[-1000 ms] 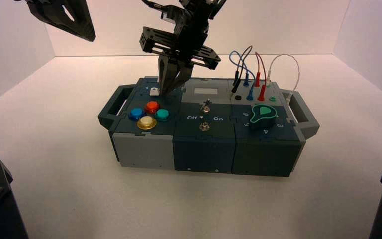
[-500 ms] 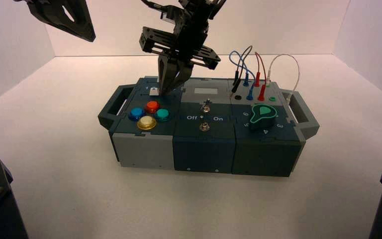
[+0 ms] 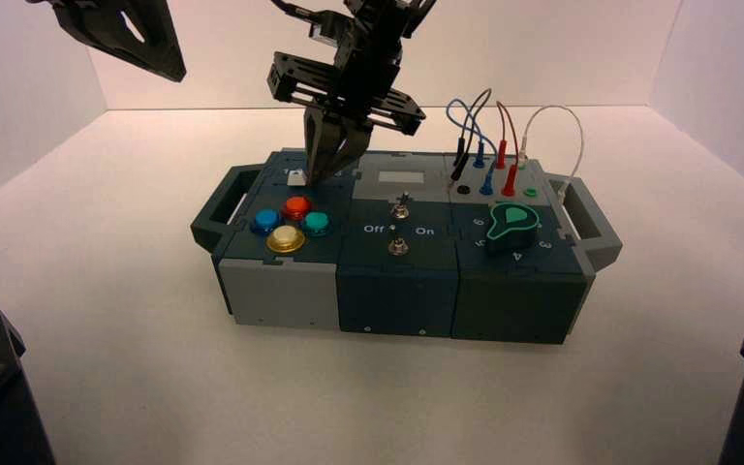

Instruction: Move the bottom slider to position 2.

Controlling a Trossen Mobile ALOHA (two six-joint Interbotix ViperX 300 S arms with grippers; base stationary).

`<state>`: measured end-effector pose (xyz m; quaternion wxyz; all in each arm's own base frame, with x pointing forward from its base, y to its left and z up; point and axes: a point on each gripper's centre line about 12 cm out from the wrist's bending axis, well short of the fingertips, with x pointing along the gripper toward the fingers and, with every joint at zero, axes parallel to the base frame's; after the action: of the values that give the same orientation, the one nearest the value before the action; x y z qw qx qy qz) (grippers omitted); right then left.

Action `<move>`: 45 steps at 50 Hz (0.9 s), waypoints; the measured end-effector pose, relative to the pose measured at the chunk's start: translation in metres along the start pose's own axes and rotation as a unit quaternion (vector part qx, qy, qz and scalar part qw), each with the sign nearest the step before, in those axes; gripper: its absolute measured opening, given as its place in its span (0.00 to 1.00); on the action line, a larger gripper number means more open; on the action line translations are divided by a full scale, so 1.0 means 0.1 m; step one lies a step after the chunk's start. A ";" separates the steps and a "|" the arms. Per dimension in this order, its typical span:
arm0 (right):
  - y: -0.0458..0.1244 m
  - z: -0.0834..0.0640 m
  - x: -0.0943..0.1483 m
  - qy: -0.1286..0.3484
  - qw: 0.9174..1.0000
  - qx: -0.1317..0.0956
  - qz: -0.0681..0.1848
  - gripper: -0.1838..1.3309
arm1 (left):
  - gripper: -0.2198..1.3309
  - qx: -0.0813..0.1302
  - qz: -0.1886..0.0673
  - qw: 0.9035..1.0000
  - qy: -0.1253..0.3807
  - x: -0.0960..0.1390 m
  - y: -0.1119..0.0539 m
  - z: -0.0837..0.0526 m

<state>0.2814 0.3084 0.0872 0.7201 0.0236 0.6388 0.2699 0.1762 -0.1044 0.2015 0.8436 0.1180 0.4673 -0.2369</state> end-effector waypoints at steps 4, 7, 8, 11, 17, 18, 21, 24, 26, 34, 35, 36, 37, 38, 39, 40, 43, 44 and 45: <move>0.01 0.01 0.00 -0.001 1.000 0.000 0.001 0.03 | 0.05 0.000 0.000 1.000 0.002 0.00 0.00 0.00; 0.01 0.00 0.01 0.001 1.000 0.000 0.001 0.02 | 0.05 0.000 0.000 1.000 0.002 0.00 0.00 0.00; 0.01 0.01 0.00 0.000 1.000 0.000 0.001 0.02 | 0.05 0.000 0.000 1.000 0.002 0.00 0.00 0.00; 0.01 0.01 0.00 0.000 1.000 -0.001 0.000 0.02 | 0.05 0.000 0.000 1.000 0.002 0.00 0.00 0.00; 0.01 0.00 0.00 0.000 1.000 -0.001 0.000 0.02 | 0.04 0.000 0.000 1.000 0.002 0.00 0.00 0.00; 0.00 0.00 0.00 -0.001 1.000 0.000 0.000 0.02 | 0.05 0.000 0.000 1.000 0.001 0.00 0.00 0.00; 0.00 -0.01 0.00 -0.001 1.000 0.001 0.001 0.02 | 0.04 0.000 0.000 1.000 0.001 0.00 0.00 0.00; 0.00 -0.02 -0.01 -0.001 1.000 0.000 0.000 0.02 | 0.05 0.000 0.000 1.000 0.002 0.00 0.00 0.00; -0.01 -0.04 -0.02 -0.001 1.000 -0.001 -0.002 0.02 | 0.05 0.000 0.000 1.000 0.001 0.00 0.00 0.00; -0.03 -0.16 -0.09 0.005 1.000 -0.013 -0.009 0.03 | 0.05 0.001 0.000 1.000 0.002 0.00 0.00 0.00; -0.03 -0.16 -0.09 0.005 1.000 -0.013 -0.009 0.03 | 0.05 0.001 0.000 1.000 0.002 0.00 0.00 0.00; -0.03 -0.16 -0.12 0.003 1.000 -0.013 -0.009 0.03 | 0.05 0.001 0.000 1.000 0.002 0.00 0.00 0.00; -0.03 -0.17 -0.13 0.001 1.000 -0.015 -0.009 0.03 | 0.05 0.001 0.000 1.000 0.001 0.00 0.00 0.00; -0.04 -0.18 -0.14 0.002 1.000 -0.016 -0.010 0.03 | 0.05 0.001 0.001 1.000 0.001 0.00 0.01 0.00; -0.03 -0.19 -0.16 0.001 1.000 -0.017 -0.009 0.03 | 0.05 0.001 0.001 1.000 0.000 0.00 0.00 0.00; -0.04 -0.21 -0.19 0.000 1.000 -0.018 -0.010 0.03 | 0.05 0.002 0.001 1.000 0.000 0.00 0.00 0.00; -0.02 -0.25 -0.27 -0.005 1.000 -0.027 -0.009 0.03 | 0.05 0.002 0.002 1.000 0.000 0.01 0.01 0.00; -0.01 -0.26 -0.29 -0.008 1.000 -0.029 -0.008 0.03 | 0.05 0.002 0.002 1.000 0.000 0.01 0.01 0.00; -0.01 -0.27 -0.31 -0.008 0.999 -0.030 -0.008 0.03 | 0.05 0.002 0.002 1.000 -0.001 0.01 0.01 0.00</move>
<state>0.2556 0.2858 0.1096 0.7280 -0.0013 0.6246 0.2828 0.1773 -0.1044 0.2009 0.8441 0.1207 0.4659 -0.2364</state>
